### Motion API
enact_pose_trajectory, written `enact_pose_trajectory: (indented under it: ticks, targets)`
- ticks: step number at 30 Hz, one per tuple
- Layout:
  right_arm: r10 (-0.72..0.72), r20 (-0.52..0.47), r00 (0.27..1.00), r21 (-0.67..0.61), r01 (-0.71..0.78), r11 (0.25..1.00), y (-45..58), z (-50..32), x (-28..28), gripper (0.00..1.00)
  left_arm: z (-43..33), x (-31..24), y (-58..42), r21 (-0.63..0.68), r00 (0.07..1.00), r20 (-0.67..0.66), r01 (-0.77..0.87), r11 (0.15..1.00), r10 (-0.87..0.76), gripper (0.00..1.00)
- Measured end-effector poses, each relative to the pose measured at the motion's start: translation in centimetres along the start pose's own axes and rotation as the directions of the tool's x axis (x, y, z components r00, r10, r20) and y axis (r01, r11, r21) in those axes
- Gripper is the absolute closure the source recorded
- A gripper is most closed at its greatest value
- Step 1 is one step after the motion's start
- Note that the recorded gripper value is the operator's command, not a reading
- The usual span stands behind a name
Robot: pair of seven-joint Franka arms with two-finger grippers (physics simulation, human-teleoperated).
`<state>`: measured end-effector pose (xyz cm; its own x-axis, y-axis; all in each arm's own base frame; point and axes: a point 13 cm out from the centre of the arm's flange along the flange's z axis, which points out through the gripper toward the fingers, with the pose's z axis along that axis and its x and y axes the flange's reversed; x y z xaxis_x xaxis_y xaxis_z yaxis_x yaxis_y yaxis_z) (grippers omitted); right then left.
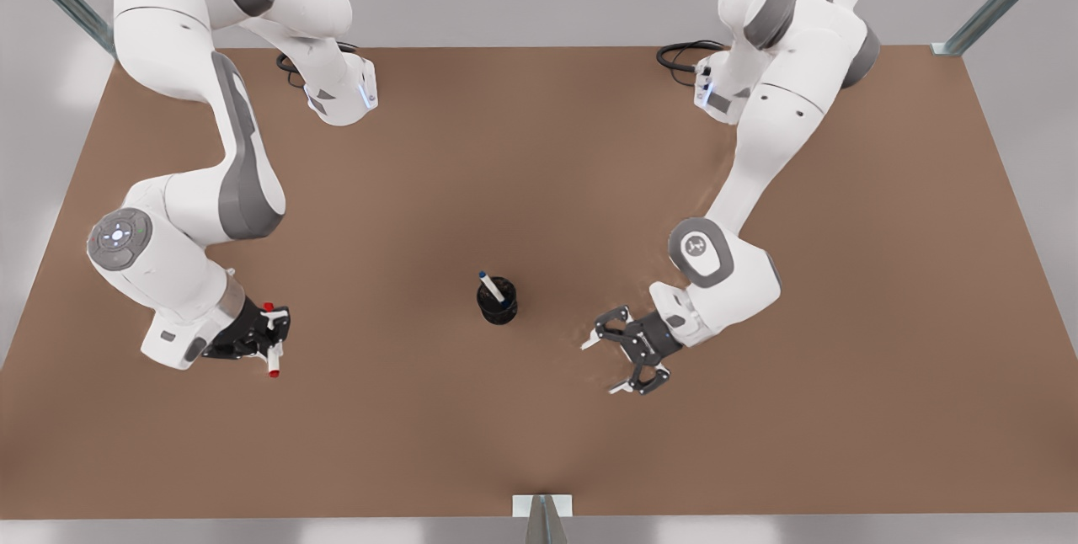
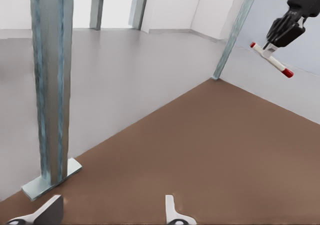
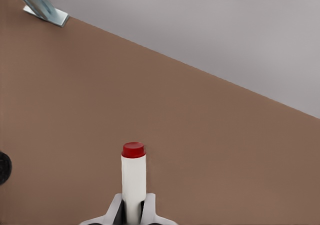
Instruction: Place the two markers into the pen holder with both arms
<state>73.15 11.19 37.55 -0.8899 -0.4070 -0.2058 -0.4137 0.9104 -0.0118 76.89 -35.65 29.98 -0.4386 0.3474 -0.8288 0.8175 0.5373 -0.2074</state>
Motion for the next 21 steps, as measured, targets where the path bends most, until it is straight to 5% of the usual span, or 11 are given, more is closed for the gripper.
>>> enact_pose_trajectory:
  ticks: [4,9,14,21]
  targets:
    - [-0.099,0.06,0.993,-0.02,0.1,0.995,9.7,0.1,-3.4,0.79,-16.4,-2.8,4.8,0.008,0.841,-0.429,-0.362,0.932,0.33,0.0]
    - [-0.164,0.172,0.971,-0.043,0.174,0.984,20.0,0.1,-6.6,0.77,-31.8,0.2,2.2,-0.156,0.638,-0.768,-0.273,0.949,0.058,0.0]
    - [-0.155,0.261,0.953,-0.076,0.18,0.981,25.3,7.8,-6.5,0.77,-39.3,4.0,0.7,-0.373,0.618,-0.739,-0.041,0.927,-0.27,0.0]
    - [-0.084,0.475,0.876,-0.112,0.155,0.982,29.4,10.5,-6.8,0.77,-36.2,7.3,0.4,-0.484,0.529,-0.707,0.121,0.866,-0.469,0.0]
